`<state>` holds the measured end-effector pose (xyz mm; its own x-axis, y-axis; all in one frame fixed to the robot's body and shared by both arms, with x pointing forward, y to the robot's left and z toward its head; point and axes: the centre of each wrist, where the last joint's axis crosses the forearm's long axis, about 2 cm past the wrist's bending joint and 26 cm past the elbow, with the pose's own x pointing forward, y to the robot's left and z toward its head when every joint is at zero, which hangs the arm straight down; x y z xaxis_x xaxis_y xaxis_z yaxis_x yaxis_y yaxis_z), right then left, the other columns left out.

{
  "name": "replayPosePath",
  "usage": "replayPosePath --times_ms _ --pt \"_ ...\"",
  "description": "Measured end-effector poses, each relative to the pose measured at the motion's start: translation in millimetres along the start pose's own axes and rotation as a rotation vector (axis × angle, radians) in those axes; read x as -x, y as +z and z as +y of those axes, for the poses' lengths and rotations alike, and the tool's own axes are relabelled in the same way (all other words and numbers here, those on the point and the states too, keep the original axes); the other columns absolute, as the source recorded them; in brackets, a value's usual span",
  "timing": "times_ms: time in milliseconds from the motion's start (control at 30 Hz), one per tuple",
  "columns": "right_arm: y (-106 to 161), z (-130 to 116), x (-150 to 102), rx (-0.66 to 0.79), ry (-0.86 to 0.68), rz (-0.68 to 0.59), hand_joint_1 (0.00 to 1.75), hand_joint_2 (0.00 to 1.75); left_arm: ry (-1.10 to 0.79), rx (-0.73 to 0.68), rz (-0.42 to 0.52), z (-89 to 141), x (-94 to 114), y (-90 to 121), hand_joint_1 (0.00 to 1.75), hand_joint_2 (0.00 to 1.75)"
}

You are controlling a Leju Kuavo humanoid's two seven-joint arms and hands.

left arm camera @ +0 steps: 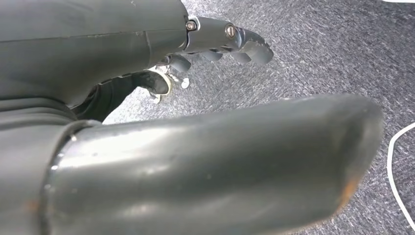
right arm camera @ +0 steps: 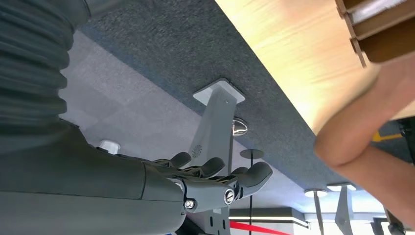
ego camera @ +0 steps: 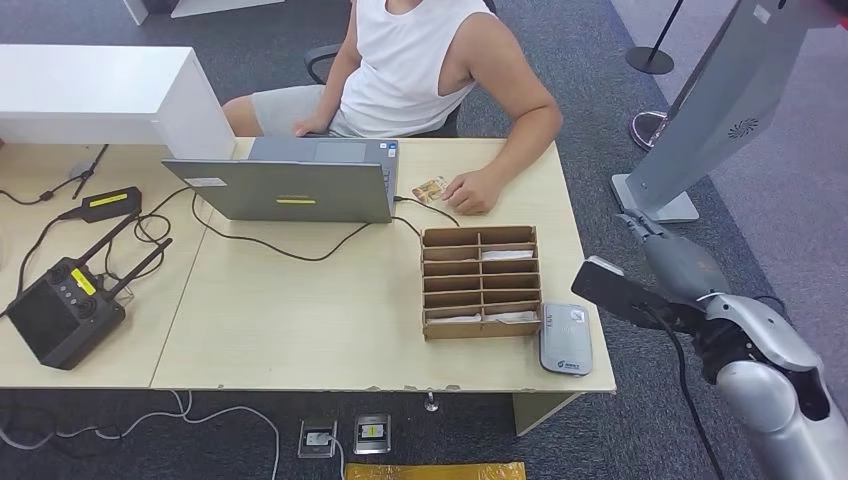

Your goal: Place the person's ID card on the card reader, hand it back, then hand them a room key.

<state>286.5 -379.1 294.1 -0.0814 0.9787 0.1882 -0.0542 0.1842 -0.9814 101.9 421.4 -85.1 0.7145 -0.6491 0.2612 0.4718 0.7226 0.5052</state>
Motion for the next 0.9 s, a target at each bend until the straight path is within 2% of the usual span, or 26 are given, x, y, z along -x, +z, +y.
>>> replayPosePath --times_ms 267,567,700,900 --pt "-0.3 11.9 -8.8 -0.088 0.037 -0.020 0.00 1.75 -0.004 0.000 0.006 -0.2 -0.2 0.0 0.00 0.00" --pt "2.7 34.6 -31.4 -0.147 0.031 -0.061 0.00 1.75 -0.006 0.003 0.003 -1.9 -1.6 0.0 0.00 0.00" --pt "3.6 40.9 -37.9 -0.114 0.027 -0.076 0.00 1.75 -0.004 0.001 0.004 -2.8 -2.3 0.0 0.00 0.00" --pt "3.0 50.0 -48.2 0.011 0.028 -0.110 0.00 1.75 -0.001 -0.006 0.004 -5.0 -4.1 0.1 0.00 0.00"
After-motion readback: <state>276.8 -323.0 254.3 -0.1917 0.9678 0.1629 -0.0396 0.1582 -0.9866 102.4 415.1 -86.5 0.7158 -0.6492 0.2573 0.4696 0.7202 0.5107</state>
